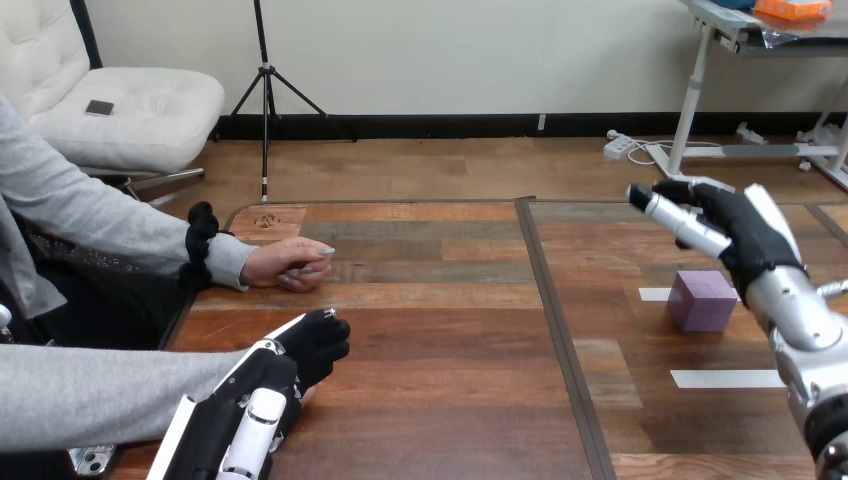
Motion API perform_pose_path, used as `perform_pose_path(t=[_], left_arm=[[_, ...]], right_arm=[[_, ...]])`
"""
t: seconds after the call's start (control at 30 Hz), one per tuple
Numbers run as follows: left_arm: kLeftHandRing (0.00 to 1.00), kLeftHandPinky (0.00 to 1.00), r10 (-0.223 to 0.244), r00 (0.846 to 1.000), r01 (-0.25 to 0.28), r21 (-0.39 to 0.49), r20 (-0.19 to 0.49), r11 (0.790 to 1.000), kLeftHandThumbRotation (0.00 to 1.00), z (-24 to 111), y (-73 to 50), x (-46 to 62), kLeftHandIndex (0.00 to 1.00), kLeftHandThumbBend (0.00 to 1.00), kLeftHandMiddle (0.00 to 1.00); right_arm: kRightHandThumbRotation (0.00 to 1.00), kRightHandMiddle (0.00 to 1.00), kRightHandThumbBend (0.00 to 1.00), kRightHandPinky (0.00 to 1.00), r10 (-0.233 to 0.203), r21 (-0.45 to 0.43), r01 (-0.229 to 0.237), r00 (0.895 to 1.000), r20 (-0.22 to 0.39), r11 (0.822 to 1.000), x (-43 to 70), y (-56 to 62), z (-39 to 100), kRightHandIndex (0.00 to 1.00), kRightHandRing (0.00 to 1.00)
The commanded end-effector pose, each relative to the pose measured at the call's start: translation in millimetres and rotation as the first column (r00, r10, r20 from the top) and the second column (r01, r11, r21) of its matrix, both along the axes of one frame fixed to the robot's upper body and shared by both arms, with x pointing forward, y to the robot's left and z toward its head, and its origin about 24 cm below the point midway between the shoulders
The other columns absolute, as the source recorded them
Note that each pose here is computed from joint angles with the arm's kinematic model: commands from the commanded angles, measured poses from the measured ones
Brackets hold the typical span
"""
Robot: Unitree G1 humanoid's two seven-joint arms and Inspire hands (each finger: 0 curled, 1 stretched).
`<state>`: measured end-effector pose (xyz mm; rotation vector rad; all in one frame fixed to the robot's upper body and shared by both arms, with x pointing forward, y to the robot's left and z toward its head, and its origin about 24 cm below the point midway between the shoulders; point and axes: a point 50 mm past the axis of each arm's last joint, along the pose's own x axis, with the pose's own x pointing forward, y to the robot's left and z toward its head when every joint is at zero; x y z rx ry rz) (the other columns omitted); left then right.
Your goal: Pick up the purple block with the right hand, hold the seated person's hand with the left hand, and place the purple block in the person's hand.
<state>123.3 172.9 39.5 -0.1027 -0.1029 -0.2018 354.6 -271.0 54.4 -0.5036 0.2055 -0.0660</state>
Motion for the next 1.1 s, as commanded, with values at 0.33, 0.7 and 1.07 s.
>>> perform_pose_path(t=[0.33,0.7,1.07], left_arm=[[0.84,0.89,-0.001,0.994,0.002,-0.01,0.106,1.0,0.83,15.5,1.6,13.0,0.79,0.51,0.82],[0.84,0.88,0.0,0.994,0.002,-0.015,0.111,1.0,0.83,15.5,1.8,13.8,0.79,0.49,0.82],[0.84,0.88,-0.012,0.994,0.012,-0.003,0.113,1.0,0.83,15.7,2.7,15.2,0.78,0.49,0.82]], right_arm=[[0.66,0.76,0.69,0.74,-0.08,0.069,0.065,0.964,0.253,0.995,26.9,-15.5,79.3,0.74,0.77],[0.66,0.76,0.67,0.72,-0.112,0.187,0.065,0.961,0.255,0.98,28.3,-17.4,82.4,0.75,0.75],[0.69,0.81,0.72,0.79,-0.111,0.08,0.095,0.968,0.224,0.992,27.4,-20.5,80.7,0.79,0.82]])
